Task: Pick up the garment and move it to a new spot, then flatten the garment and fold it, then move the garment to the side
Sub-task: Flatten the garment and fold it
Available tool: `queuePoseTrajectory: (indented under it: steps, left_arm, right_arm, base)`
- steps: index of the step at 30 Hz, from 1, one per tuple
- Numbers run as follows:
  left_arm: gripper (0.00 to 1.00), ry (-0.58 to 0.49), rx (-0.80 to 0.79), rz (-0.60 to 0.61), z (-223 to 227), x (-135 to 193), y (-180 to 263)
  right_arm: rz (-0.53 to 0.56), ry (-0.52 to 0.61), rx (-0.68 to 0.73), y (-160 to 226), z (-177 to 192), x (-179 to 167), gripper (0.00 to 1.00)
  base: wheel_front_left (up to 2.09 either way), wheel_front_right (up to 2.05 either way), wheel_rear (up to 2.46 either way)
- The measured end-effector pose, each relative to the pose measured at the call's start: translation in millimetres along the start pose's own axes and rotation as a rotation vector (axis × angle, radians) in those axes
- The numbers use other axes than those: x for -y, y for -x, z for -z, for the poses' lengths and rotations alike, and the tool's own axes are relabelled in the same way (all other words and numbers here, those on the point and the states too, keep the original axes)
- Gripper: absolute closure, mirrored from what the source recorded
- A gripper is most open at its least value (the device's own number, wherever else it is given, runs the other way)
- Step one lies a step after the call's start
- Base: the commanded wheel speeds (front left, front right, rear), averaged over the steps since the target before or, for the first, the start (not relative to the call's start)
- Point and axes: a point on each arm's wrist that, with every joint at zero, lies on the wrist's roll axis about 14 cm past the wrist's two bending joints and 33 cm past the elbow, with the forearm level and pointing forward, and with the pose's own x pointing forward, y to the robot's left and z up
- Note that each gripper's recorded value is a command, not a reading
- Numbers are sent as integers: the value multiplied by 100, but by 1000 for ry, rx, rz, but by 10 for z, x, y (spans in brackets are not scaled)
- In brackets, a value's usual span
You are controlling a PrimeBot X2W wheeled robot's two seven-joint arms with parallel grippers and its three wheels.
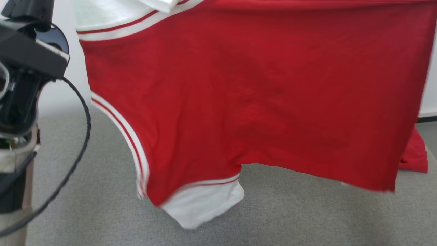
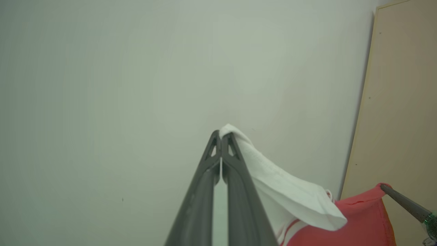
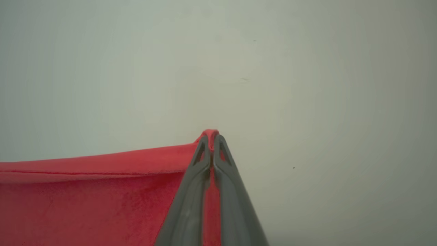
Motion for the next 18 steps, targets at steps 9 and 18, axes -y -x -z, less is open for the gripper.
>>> queuePoseTrajectory:
  steps: [9,18]
  left_arm:
    - [100,-197,-221,-114,736,-589,-501]
    - [100,-605,75,-73,425,-1007,-1271]
  right_arm:
    - [35,-11,-159,-648,592,-58,100]
    - [58,106,102,-1619,466,-162,100]
  base:
    - [0,0,0]
    - [0,0,0]
